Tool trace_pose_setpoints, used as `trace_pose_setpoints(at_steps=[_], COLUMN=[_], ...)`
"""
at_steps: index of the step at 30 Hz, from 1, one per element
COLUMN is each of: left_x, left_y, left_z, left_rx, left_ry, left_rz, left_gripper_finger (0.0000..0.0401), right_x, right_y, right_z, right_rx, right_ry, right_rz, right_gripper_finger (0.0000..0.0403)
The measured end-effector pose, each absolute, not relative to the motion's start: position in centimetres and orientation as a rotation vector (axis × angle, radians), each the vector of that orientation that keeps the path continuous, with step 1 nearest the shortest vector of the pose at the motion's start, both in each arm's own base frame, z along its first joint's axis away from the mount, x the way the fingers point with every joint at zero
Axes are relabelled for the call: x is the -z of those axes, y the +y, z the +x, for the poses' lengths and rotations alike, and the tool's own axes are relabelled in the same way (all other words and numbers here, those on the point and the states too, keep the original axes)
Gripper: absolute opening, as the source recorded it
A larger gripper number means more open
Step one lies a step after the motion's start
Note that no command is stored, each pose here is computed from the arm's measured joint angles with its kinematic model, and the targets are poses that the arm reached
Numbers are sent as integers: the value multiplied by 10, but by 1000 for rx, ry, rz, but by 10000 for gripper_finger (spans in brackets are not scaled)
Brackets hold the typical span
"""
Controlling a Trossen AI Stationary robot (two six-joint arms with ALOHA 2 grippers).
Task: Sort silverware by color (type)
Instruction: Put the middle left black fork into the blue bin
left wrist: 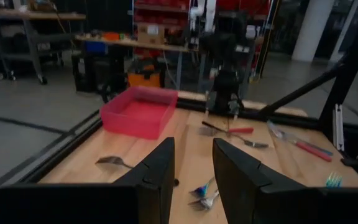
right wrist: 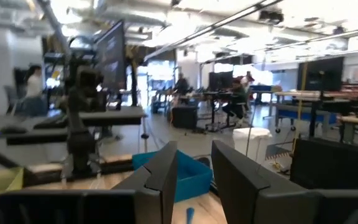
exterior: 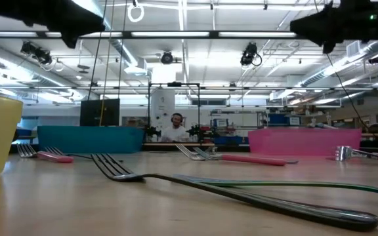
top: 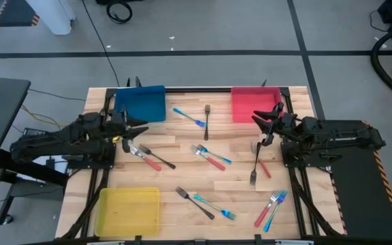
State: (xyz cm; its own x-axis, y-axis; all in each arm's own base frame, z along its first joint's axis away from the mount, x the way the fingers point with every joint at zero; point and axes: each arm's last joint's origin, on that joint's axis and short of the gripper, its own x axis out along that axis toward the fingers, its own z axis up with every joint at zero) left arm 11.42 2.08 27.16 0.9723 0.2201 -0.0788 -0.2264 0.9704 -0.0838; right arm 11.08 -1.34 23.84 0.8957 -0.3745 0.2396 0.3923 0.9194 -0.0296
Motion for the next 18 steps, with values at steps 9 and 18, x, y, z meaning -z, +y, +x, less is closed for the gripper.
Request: trace_pose_setpoints(at_steps=[9, 18], left_x=[-285, -256], left_y=[24, 30], left_z=[135, 169], left_rx=[-229, -212], left_ry=[231, 459], left_rz=[-79, -8], left_gripper_finger=[109, 109], right_x=[-248, -236], right_y=[-13, -13], right_z=[110, 121], right_rx=[366, 368], right_ry=[-53, 57], right_rz=[32, 62], right_gripper_finger=[109, 109])
